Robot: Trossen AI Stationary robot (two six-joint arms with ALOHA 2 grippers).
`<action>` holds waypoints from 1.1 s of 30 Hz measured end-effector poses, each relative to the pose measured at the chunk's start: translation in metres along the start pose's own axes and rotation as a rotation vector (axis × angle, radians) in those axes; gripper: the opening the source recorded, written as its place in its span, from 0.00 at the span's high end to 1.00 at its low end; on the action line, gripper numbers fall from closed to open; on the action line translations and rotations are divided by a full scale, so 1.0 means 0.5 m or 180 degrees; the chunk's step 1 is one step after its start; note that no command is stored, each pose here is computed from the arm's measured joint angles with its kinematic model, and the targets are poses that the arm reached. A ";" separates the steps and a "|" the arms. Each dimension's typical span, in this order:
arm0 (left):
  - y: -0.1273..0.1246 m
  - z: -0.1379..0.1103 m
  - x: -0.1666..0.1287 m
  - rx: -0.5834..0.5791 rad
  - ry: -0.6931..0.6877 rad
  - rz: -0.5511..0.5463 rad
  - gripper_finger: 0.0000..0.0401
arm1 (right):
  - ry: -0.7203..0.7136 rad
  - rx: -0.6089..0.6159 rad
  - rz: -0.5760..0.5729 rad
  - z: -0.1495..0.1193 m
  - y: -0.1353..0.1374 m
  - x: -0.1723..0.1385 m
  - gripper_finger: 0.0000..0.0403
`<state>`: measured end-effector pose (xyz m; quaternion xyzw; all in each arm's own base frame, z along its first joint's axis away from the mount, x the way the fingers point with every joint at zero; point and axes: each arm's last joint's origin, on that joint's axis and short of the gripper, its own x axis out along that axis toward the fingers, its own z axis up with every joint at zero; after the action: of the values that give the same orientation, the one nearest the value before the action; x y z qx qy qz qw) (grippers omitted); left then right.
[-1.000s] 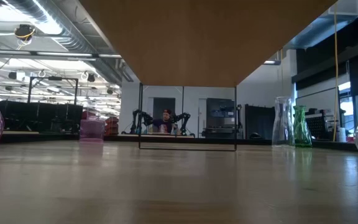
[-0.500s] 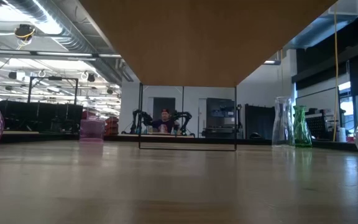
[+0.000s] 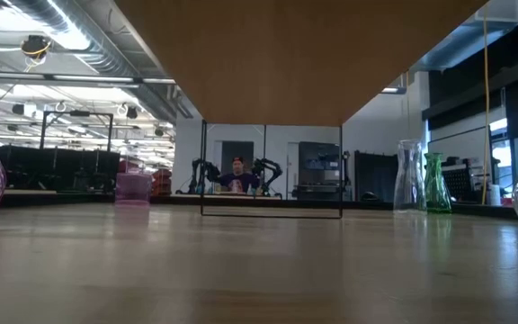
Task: Sort vases onto shelf
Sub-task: Put the top red vase on the shelf aligned with the other red vase
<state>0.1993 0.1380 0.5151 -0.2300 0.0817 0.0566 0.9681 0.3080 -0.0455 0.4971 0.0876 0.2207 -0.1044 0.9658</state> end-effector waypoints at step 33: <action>0.011 -0.020 -0.043 0.0686 0.0229 0.0559 0.90 | -0.1384 0.0823 0.0125 -0.375 0.068 0.087 0.79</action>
<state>0.1761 0.1369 0.5081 -0.1185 0.1417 0.1238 0.9750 0.2781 0.0207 0.3157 0.1901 -0.0091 -0.1293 0.9732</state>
